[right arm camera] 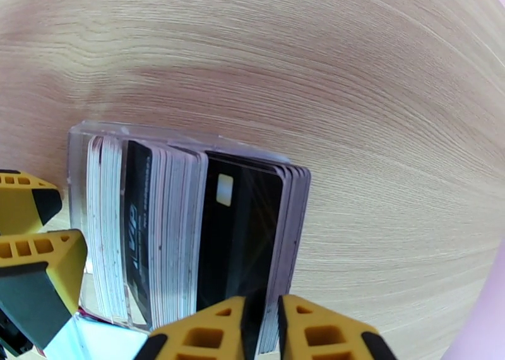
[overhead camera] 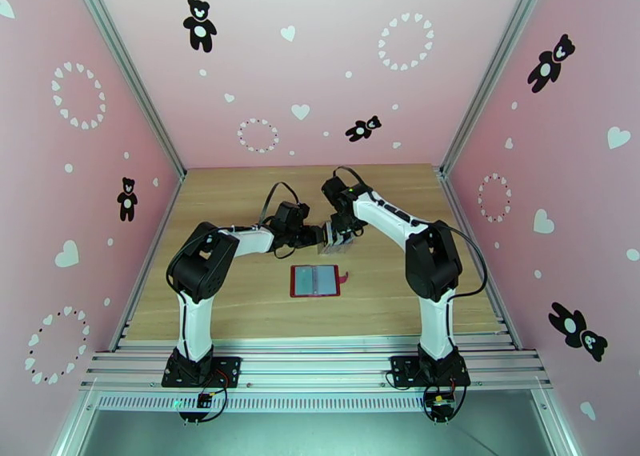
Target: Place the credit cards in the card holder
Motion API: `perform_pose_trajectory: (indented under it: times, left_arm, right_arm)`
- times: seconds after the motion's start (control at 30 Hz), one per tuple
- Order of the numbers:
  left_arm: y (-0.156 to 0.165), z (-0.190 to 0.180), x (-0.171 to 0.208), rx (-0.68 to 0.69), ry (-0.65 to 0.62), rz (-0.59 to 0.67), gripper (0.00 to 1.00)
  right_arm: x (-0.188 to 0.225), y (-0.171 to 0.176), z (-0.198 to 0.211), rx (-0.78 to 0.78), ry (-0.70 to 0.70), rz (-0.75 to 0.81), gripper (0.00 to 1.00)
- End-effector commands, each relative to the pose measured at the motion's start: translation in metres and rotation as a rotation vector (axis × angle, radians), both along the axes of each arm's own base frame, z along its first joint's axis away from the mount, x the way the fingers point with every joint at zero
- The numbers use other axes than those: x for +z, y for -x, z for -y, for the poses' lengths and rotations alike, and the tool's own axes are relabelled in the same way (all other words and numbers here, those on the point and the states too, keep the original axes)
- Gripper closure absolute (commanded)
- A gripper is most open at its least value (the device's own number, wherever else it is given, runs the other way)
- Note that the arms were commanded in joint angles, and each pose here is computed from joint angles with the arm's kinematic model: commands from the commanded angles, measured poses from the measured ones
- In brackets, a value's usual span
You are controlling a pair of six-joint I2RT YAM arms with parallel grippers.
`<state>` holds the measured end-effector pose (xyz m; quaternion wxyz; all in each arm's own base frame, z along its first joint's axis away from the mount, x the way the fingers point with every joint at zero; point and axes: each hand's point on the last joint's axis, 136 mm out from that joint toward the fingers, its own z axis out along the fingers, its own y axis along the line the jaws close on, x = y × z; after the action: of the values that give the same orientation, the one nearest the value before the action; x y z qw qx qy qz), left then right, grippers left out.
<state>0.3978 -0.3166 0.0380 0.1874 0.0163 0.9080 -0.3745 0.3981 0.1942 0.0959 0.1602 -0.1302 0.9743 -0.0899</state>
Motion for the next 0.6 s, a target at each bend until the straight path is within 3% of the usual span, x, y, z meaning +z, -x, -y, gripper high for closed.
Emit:
perform_pose_trajectory:
  times: [0.0, 0.13, 0.47, 0.57]
  left_arm:
    - [0.0097, -0.0015, -0.021, -0.022, -0.04, -0.059, 0.46]
    - [0.0095, -0.0016, -0.0206, -0.02, -0.039, -0.058, 0.46]
    - [0.0097, -0.0017, -0.0216, -0.021, -0.041, -0.061, 0.46]
    - [0.0092, -0.0013, -0.0206, -0.021, -0.04, -0.059, 0.46]
  right_arm:
    - [0.009, 0.0014, 0.0113, -0.009, 0.049, 0.0, 0.79]
    - [0.0108, 0.0009, 0.0106, -0.007, 0.049, 0.004, 0.8]
    - [0.007, 0.003, 0.0066, 0.007, 0.05, -0.009, 1.0]
    - [0.0096, 0.0034, 0.0039, 0.007, 0.023, -0.009, 1.0]
